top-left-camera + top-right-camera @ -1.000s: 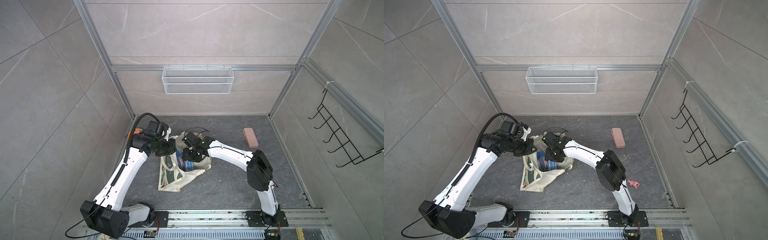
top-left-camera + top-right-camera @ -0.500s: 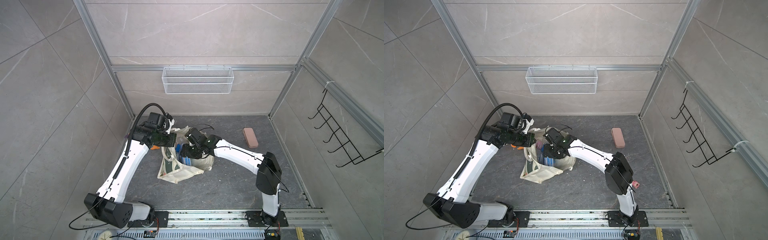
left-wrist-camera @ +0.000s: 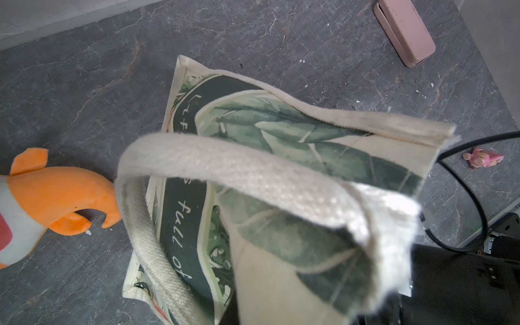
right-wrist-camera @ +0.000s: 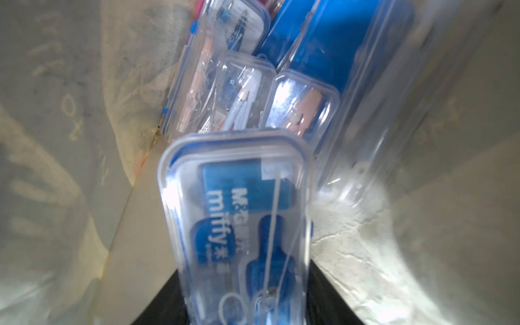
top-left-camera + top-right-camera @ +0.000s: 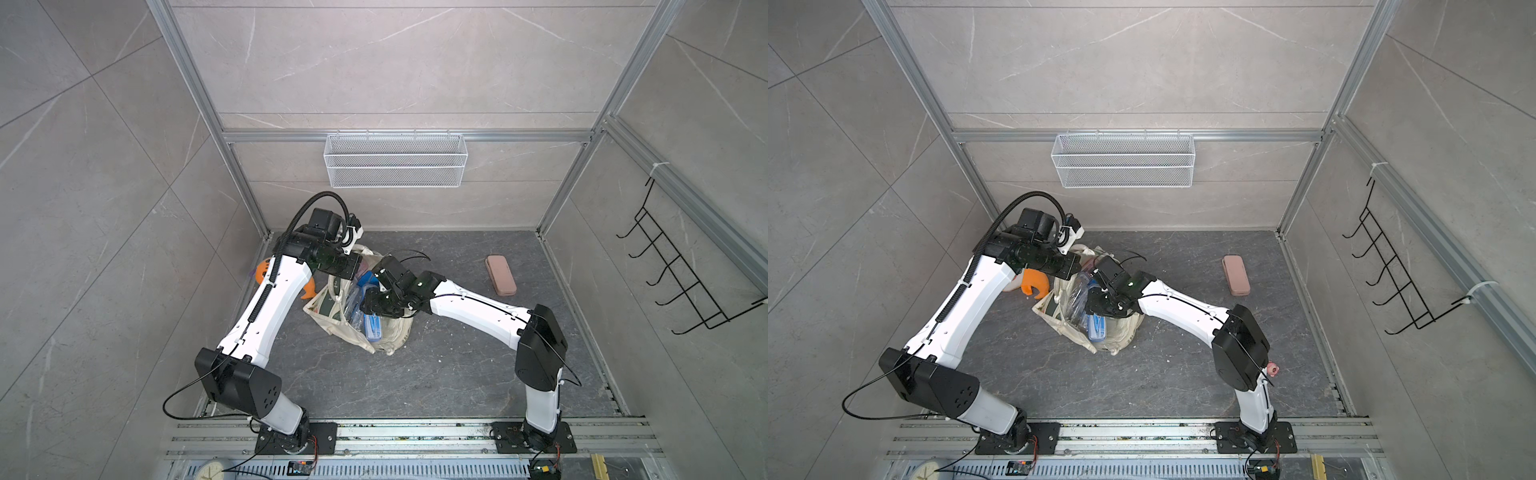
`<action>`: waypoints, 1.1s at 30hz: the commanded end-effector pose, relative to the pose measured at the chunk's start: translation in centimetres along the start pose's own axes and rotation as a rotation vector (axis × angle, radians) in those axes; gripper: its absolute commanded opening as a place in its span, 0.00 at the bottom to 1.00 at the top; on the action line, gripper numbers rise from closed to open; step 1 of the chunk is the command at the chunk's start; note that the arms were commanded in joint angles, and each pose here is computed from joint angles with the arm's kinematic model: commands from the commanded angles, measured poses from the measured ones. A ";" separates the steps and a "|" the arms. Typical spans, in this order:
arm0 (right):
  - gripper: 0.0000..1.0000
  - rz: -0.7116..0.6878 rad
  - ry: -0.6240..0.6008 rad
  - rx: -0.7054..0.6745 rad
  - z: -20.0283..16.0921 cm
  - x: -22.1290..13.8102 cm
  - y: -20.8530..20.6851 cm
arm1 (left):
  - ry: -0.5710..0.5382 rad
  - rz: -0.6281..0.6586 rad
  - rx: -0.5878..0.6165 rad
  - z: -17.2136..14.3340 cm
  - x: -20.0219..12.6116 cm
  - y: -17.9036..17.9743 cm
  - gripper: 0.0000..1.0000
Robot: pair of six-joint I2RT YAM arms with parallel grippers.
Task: Take out the compass set from the canvas bag
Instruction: Pick up the compass set from the canvas bag.
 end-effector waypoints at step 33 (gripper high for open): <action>0.42 -0.137 -0.223 0.014 5.7 -15.1 -10.6 | -0.008 -0.053 -0.169 1.7 1.0 0.4 0.00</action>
Point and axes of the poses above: each gripper's point midway between its finger pads, its own x axis out along the fingers, its own y axis along the line the jaws close on, z = x × y, the point moved 9 cm from there along -x, back along the fingers
